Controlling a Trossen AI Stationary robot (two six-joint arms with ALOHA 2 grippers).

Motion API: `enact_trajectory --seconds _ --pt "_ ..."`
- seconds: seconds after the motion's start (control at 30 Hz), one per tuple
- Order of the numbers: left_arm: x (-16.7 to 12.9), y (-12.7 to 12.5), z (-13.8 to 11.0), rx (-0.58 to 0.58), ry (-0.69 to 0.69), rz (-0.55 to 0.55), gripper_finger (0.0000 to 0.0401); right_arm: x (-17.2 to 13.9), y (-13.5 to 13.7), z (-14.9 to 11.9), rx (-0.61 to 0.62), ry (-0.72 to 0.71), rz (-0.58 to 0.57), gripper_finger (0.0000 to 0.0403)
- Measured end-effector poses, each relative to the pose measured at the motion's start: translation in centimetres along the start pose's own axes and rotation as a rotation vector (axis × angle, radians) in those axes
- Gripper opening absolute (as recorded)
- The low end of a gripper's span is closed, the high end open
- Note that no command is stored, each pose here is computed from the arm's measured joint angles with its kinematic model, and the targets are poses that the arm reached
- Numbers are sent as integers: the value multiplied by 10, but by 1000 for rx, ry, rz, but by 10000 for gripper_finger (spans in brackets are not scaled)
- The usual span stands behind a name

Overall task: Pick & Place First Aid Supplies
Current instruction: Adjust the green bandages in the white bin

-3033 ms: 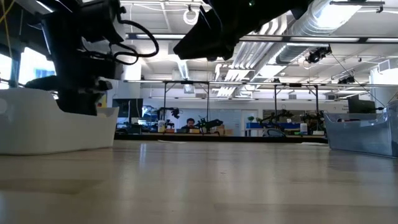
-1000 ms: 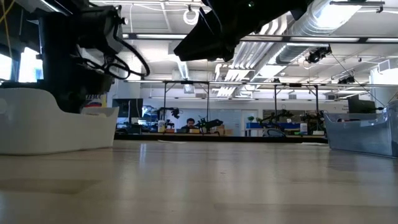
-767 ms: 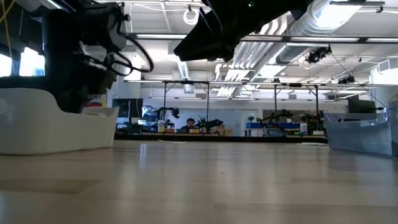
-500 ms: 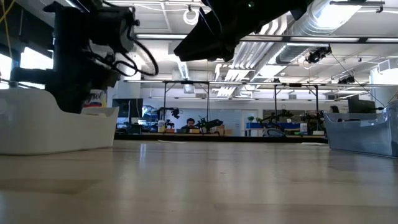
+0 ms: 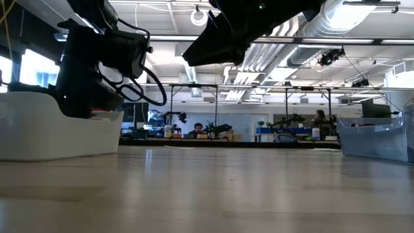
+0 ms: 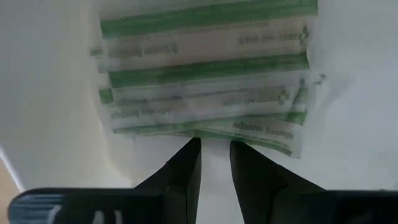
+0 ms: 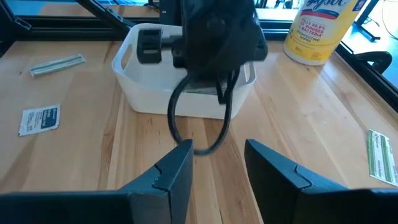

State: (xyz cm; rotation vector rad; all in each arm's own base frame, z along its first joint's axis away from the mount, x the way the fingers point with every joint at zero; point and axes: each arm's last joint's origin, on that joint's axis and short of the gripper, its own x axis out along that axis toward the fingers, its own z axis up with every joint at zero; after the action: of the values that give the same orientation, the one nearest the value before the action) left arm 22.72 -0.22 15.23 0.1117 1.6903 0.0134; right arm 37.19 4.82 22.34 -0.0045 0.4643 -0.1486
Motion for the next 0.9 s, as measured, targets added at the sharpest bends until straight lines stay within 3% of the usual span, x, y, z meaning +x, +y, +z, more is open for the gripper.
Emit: enact_trajectory --seconds 0.23,0.5,0.9 --pt "-5 1 9 4 -130 15 82 0 0 0 -1 4 -2 140" --pt "-7 1 10 7 -160 -6 82 1 -1 -2 9 23 6 140" --pt "-10 1 21 3 -273 -5 82 56 -4 -46 -28 60 71 140"
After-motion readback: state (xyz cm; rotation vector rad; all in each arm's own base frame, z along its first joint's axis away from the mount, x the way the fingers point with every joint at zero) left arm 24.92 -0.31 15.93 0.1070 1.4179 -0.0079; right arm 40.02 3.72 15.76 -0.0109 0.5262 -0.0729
